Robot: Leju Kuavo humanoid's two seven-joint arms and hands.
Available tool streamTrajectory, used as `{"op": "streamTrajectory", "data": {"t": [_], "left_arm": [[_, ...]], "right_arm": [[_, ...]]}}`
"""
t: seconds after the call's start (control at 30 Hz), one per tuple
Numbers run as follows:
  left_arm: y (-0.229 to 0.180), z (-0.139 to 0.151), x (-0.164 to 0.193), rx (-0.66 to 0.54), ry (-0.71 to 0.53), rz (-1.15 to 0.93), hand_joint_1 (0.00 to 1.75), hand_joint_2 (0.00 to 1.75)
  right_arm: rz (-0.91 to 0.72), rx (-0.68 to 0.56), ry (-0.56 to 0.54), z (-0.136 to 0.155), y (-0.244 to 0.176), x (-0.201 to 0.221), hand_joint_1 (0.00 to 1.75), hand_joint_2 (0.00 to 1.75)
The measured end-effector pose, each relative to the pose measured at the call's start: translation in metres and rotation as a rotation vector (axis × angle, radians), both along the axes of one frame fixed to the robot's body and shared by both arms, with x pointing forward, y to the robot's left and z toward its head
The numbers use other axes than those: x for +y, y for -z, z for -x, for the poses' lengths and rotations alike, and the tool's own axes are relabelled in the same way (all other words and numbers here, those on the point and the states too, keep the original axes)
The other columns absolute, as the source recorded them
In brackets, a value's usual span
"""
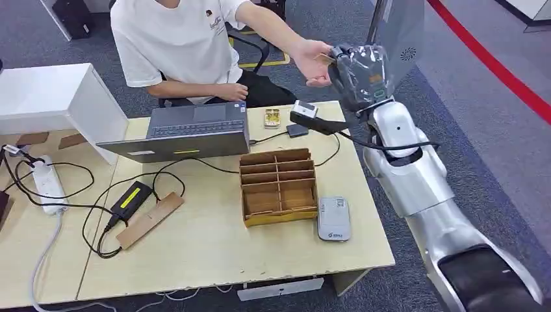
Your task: Pass the card to the sensor for recognition and then transmit it.
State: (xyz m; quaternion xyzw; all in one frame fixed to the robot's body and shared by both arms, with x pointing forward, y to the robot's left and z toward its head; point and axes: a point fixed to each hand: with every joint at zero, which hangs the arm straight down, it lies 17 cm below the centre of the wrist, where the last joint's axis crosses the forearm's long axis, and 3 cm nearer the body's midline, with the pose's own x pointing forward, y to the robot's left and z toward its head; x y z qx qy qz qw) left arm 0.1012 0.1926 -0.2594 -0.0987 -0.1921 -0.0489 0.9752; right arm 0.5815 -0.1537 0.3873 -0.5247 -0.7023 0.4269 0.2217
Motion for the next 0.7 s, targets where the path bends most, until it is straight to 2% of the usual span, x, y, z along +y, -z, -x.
{"op": "streamTrajectory", "data": {"t": [0.3, 0.33, 0.7], "left_arm": [[-0.001, 0.001, -0.003, 0.003, 0.006, 0.014, 0.0, 1.75], [-0.001, 0.002, -0.003, 0.007, 0.003, 0.019, 0.0, 1.75], [-0.002, 0.002, -0.003, 0.018, -0.02, 0.039, 0.0, 1.75]], "right_arm": [[0.052, 0.044, -0.078, 0.0, 0.009, 0.059, 1.75, 1.75], [0.058, 0.05, -0.084, 0.0, 0.013, 0.063, 0.0, 1.75], [0.066, 0.091, -0.134, 0.007, 0.038, 0.082, 0.0, 1.75]]}}
